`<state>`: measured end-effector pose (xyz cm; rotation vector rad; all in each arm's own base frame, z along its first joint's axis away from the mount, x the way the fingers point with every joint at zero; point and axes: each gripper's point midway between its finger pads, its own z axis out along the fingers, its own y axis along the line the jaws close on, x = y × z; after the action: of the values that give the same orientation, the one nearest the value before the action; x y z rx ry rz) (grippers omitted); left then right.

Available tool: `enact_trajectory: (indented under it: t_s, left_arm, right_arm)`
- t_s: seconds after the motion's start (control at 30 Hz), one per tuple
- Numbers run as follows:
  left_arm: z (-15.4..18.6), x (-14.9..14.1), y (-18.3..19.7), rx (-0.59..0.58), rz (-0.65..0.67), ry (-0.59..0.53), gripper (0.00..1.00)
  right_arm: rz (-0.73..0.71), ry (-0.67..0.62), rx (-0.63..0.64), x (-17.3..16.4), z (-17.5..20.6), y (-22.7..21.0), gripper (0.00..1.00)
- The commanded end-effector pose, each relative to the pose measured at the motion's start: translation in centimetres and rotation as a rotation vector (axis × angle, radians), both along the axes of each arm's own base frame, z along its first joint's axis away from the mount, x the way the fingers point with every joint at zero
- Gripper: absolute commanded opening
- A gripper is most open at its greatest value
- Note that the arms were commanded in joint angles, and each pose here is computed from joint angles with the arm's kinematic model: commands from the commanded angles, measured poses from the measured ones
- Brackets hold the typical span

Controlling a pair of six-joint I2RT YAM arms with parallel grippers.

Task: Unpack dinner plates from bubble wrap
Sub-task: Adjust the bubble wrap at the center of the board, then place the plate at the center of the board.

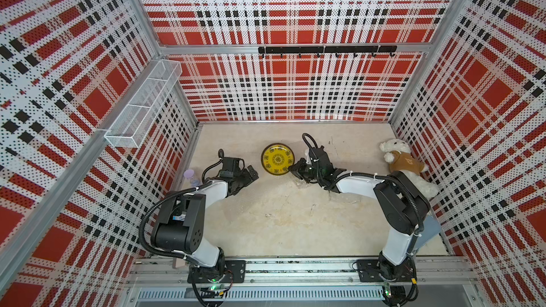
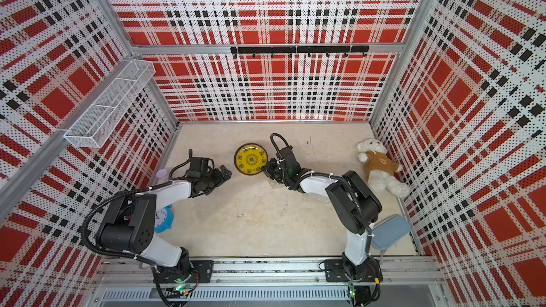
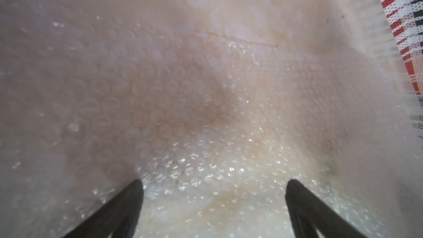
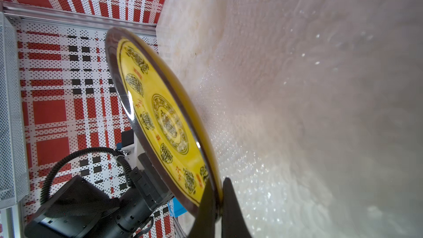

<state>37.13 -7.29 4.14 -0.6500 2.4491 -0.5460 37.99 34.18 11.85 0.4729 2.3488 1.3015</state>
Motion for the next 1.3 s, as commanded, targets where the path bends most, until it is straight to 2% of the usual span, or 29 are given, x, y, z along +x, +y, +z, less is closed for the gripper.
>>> enact_trajectory:
  t_s: [0.0,0.47,0.67,0.97,1.27]
  left_arm:
    - [-3.0,-1.9,1.2,0.021,0.031,0.104,0.99]
    - [-3.0,-1.9,1.9,0.018,0.041,0.105,1.0]
    - [-2.9,-1.9,2.3,0.018,0.048,0.105,1.0]
    - [-1.0,-1.9,3.4,0.008,0.075,0.065,1.0]
    - [1.6,-1.5,3.7,0.017,0.076,0.017,1.0]
  right_arm:
    - [-0.026,-0.092,0.081,0.8,4.0,-0.1,0.0]
    - [-0.059,-0.109,0.174,0.5,7.0,-1.2,0.0]
    - [-0.091,-0.112,0.169,0.8,7.4,-3.3,0.0]
    - [-0.197,-0.109,0.054,1.9,6.4,-11.1,0.0]
    - [-0.311,-0.023,-0.084,2.6,3.6,-20.9,0.0]
